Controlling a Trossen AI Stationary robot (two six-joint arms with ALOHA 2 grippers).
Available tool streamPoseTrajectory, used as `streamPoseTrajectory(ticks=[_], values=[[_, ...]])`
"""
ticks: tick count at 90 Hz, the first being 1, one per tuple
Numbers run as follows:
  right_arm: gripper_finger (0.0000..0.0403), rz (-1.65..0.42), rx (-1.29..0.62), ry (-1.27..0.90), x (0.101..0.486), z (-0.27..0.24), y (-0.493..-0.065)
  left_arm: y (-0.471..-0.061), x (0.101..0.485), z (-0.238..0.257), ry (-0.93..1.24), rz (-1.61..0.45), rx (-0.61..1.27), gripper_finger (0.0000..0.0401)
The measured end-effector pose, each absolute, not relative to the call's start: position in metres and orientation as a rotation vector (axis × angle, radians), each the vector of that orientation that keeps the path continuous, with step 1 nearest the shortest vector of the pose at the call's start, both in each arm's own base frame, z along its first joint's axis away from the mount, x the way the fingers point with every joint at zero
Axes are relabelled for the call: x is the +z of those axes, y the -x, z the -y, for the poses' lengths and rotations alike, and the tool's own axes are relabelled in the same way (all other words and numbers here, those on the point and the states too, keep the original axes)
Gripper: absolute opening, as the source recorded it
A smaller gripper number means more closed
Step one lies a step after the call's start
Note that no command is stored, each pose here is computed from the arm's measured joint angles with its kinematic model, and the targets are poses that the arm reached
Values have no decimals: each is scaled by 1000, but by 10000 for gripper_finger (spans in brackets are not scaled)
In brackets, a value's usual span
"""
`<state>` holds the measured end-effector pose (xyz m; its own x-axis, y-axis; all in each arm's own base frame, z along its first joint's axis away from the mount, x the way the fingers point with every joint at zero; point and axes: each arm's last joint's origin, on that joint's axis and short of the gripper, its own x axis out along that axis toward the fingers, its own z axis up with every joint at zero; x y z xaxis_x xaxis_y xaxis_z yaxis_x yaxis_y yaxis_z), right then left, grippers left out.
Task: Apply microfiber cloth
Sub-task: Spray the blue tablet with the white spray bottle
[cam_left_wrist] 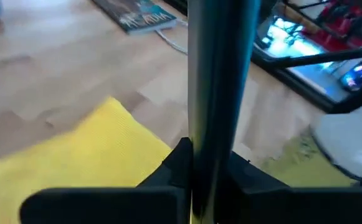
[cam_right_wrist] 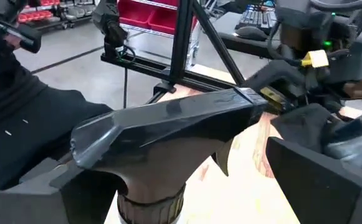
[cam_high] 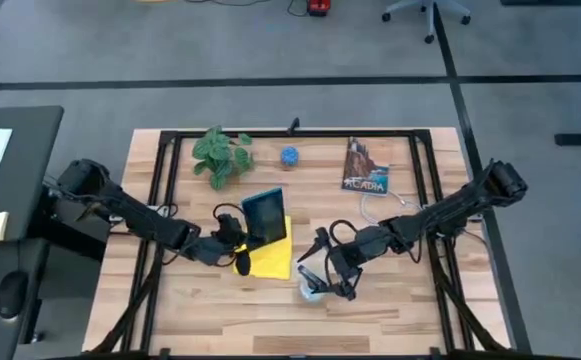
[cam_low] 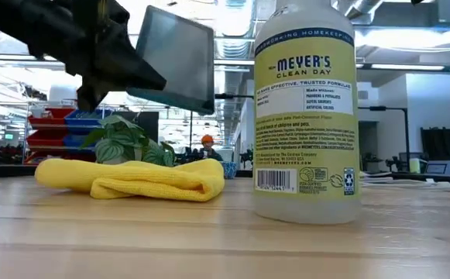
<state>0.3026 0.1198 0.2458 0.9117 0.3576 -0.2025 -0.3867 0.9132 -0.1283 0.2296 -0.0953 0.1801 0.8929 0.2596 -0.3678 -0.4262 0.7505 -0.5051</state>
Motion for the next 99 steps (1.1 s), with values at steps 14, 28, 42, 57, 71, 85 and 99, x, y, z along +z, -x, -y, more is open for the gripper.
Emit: streamPoseTrajectory(ticks=[14,28,42,57,71,85,99], values=[[377,-194,383,145,237,-122,-308,-229,190,109,625,-337,406,13],[377,-173,377,137,229,-123,-315,-233,209,119,575,-374,411,13],[377,-163,377,136,228,-124,-316,-233,218,123,555,-366,425,13],[377,-165,358,115,228,-124,-316,-233,218,124,597,-354,431,13],[375,-173,349,90,228,-123,-316,-232,218,125,618,-347,437,13],[354,-190,330,93,226,-123,-316,-232,218,125,622,-346,437,13],[318,-200,288,99,226,-123,-316,-232,218,125,622,-346,436,13]])
